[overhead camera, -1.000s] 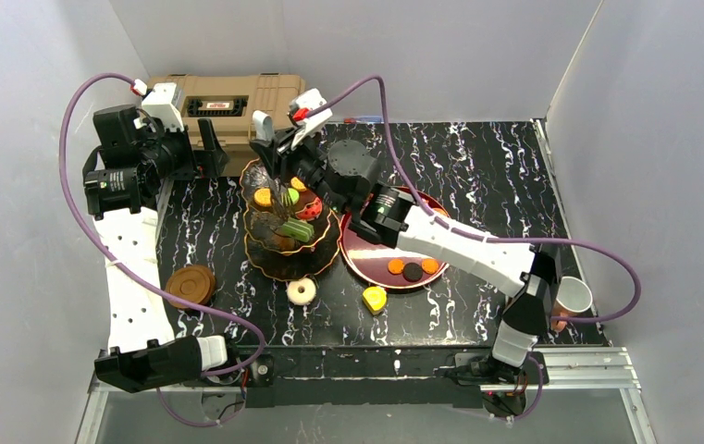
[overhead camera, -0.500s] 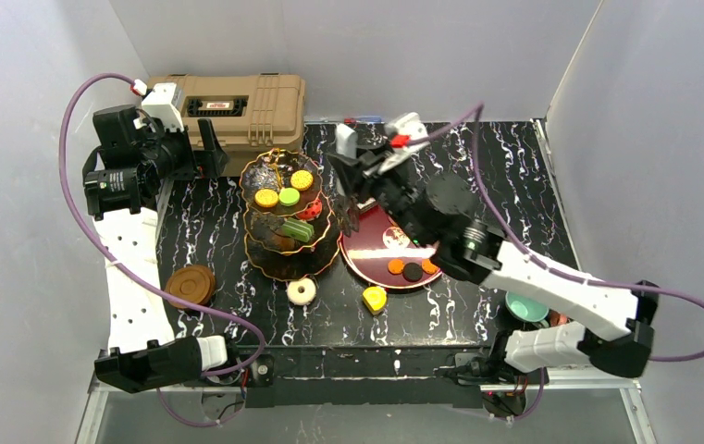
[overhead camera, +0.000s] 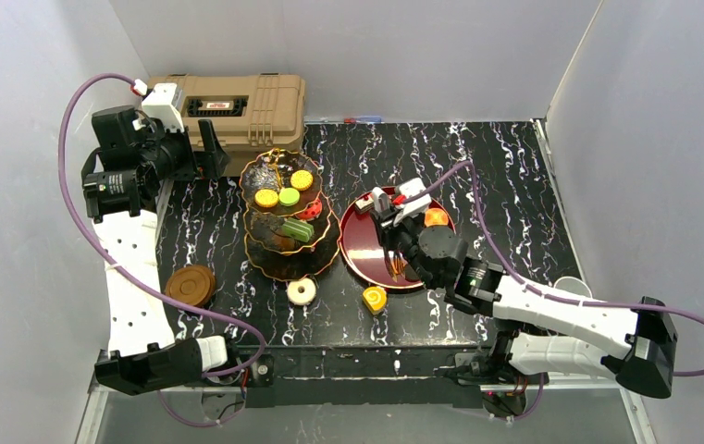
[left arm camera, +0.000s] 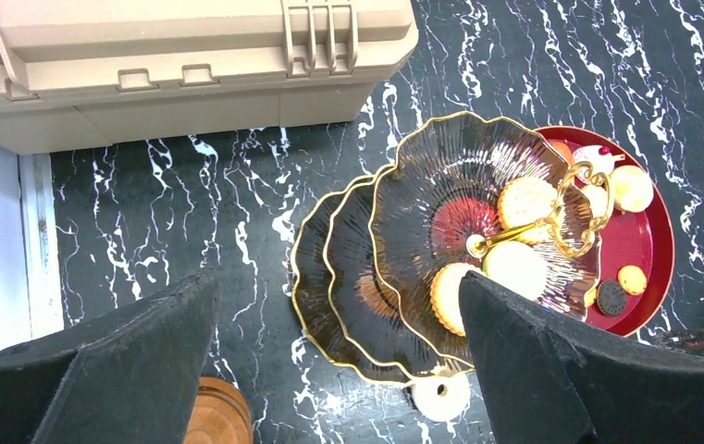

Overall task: Serve the afternoon tea
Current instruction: Pick up the desert from the tray.

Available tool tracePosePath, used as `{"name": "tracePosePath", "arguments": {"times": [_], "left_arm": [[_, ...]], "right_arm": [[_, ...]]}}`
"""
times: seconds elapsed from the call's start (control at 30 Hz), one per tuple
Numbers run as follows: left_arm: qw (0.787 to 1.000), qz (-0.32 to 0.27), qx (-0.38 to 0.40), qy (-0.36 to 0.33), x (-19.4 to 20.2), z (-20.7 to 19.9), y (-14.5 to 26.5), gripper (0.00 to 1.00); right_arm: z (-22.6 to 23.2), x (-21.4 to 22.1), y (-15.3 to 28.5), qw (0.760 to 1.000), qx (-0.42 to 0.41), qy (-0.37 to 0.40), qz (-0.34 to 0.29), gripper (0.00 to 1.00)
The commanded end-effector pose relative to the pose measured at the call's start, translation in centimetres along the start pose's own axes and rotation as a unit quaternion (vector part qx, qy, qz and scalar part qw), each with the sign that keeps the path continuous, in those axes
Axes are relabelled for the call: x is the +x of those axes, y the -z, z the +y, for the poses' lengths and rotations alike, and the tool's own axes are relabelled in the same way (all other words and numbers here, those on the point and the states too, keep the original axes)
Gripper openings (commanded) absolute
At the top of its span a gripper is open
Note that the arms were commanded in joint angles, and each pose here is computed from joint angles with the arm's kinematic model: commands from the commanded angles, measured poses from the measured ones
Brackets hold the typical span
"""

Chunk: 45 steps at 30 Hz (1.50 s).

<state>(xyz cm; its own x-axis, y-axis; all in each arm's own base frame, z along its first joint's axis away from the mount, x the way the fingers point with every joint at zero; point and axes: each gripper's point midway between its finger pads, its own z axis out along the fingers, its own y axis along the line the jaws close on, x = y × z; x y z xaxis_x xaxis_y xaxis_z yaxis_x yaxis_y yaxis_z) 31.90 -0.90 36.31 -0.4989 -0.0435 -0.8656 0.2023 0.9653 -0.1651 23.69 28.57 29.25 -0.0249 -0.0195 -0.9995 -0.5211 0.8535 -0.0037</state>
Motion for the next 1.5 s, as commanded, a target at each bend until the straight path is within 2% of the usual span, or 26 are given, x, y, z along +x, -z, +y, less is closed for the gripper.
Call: {"name": "tracePosePath", "arguments": {"times": [0.0, 0.4, 0.6, 0.87, 1.47], "left_arm": [[1.000, -0.003, 0.006, -0.003, 0.1, -0.5, 1.0, 0.99], [1.000, 0.001, 0.008, -0.006, 0.0, -0.4, 0.7, 0.99], [1.000, 0.000, 0.005, -0.008, -0.2, -0.2, 0.7, 0.99], [1.000, -0.001, 0.002, -0.008, -0.4, -0.1, 0.6, 0.99], [1.000, -0.003, 0.001, -0.012, -0.7, 0.0, 0.5, 0.99]], "right_arm": [[-1.6, -1.9, -0.4, 0.998, 0.028, -0.029, -0.051, 0.31], [-4.4, 1.7, -2.9, 0.996, 0.031, -0.059, -0.052, 0.33], [-4.8, 2.6, -3.8, 0.996, 0.026, -0.064, -0.049, 0.38], [-5.5, 4.4, -4.2, 0.996, 0.030, -0.065, -0.043, 0.46], [-6.0, 7.4, -4.1, 0.998, 0.017, -0.062, -0.019, 0.52]]}}
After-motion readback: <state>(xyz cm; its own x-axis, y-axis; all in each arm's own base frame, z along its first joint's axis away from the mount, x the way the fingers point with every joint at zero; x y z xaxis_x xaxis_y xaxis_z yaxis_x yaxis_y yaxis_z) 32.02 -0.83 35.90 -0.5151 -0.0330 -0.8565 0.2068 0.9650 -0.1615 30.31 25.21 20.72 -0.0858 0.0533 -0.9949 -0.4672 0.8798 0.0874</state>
